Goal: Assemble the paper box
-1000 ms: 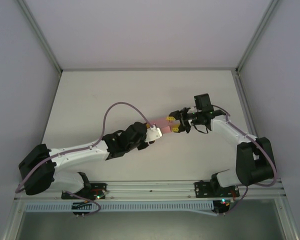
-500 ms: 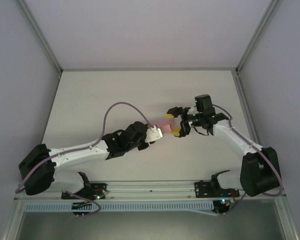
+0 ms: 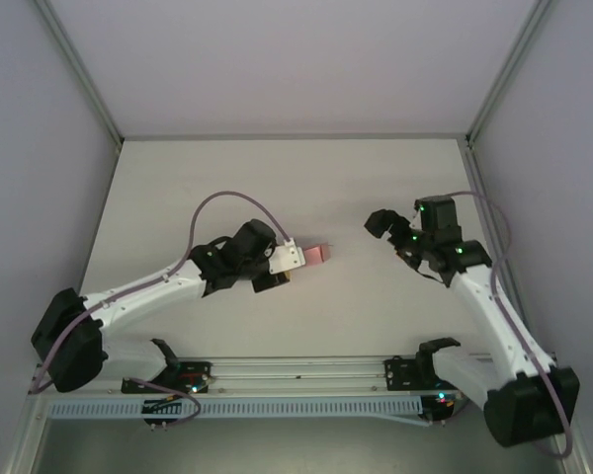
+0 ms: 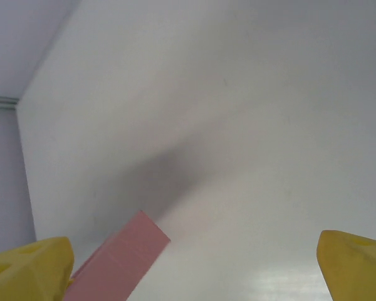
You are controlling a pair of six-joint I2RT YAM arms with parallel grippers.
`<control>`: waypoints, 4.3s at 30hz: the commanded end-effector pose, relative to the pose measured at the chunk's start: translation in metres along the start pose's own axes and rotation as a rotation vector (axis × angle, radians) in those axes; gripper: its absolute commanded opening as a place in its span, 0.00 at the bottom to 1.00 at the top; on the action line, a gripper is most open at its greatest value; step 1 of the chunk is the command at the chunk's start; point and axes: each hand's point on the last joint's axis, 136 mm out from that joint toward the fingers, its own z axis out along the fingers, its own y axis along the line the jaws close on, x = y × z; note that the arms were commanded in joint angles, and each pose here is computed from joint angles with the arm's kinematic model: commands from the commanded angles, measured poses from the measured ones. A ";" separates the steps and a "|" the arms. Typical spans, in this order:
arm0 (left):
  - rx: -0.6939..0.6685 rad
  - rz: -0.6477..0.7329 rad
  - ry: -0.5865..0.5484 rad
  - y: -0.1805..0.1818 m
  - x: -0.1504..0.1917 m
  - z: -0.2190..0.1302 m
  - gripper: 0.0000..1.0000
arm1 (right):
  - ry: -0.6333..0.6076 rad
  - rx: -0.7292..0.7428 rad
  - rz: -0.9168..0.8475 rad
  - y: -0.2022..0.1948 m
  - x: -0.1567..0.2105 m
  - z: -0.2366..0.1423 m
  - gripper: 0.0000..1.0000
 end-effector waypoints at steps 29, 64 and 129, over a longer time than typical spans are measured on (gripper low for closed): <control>0.264 -0.064 0.271 -0.009 0.016 0.036 0.42 | 0.149 -0.342 -0.980 0.051 0.074 0.046 0.84; 0.192 -0.081 0.222 0.001 0.011 0.040 0.42 | 0.391 -0.291 -0.801 0.061 0.091 0.077 0.00; 0.089 -0.115 0.112 0.030 -0.012 0.023 0.95 | 0.082 0.106 -0.874 0.012 0.106 0.093 0.00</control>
